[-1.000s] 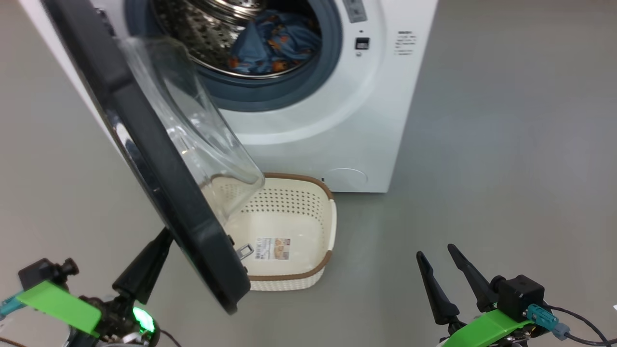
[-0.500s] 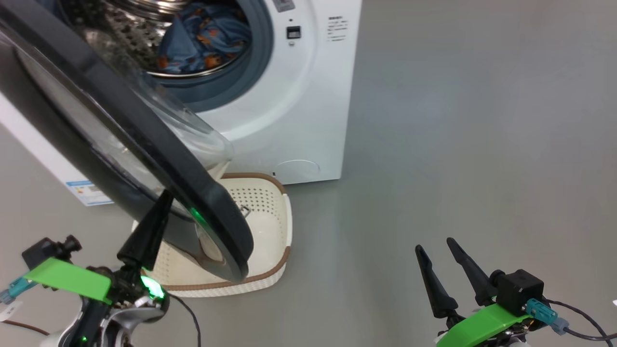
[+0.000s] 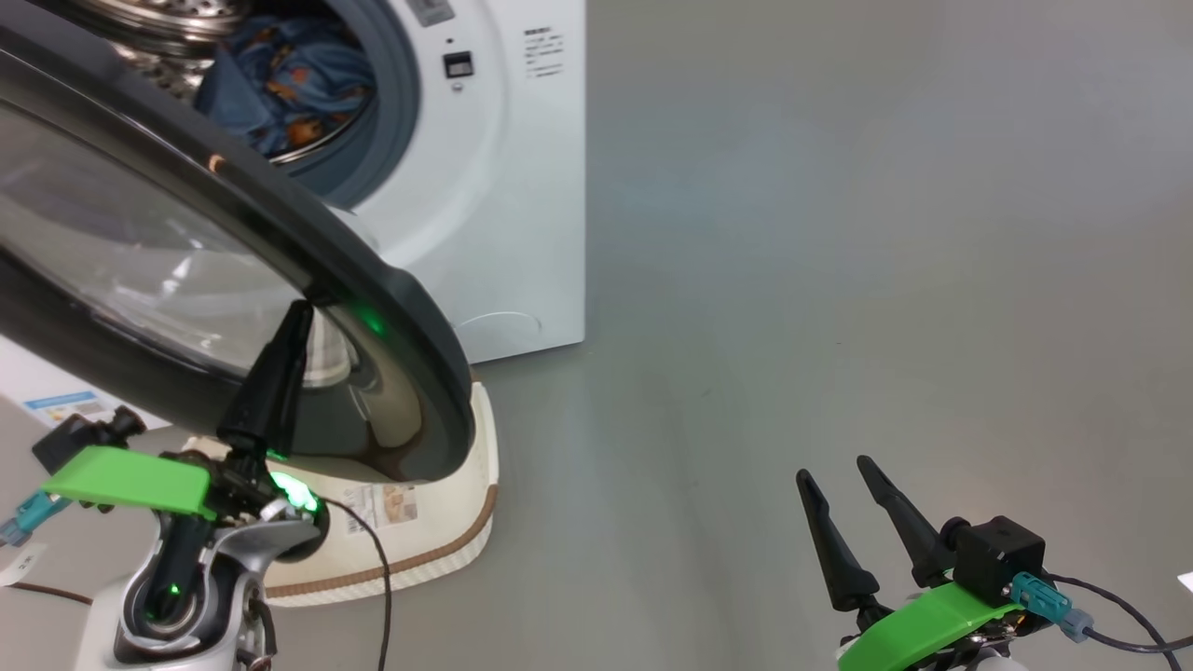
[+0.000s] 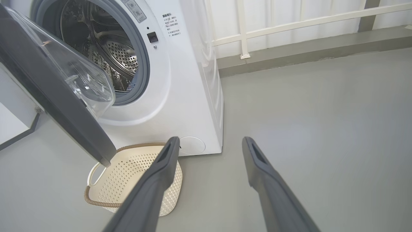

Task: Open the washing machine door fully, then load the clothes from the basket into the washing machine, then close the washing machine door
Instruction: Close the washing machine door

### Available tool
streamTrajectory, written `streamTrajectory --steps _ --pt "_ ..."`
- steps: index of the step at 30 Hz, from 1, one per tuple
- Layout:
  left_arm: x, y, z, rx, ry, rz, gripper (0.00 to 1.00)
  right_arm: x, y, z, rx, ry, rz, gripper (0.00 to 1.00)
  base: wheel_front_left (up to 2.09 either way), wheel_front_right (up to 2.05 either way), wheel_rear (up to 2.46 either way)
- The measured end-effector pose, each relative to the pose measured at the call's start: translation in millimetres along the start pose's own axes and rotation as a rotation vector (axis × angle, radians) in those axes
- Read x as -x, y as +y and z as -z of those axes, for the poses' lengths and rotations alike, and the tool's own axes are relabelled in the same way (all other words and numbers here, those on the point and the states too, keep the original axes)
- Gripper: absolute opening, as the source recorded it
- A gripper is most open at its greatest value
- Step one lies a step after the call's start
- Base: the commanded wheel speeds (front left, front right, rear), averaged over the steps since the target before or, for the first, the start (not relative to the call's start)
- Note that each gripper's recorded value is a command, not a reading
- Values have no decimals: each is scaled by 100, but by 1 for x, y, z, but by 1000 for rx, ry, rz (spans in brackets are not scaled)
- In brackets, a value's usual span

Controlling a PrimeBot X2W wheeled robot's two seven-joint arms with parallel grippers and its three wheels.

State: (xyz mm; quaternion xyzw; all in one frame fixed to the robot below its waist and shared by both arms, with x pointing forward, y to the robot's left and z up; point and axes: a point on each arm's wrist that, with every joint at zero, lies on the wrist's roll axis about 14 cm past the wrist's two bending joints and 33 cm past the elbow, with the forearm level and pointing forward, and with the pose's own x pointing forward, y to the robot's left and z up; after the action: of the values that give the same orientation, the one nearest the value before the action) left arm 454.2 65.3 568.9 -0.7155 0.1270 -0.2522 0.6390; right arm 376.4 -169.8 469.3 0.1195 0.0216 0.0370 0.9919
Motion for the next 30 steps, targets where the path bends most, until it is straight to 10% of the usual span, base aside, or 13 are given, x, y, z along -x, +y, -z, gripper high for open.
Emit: streamTrajectory --steps 30 --pt "94 -5 -41 -12 -308 -21 0 4 34 -17 -13 -55 -94 100 0 0 0"
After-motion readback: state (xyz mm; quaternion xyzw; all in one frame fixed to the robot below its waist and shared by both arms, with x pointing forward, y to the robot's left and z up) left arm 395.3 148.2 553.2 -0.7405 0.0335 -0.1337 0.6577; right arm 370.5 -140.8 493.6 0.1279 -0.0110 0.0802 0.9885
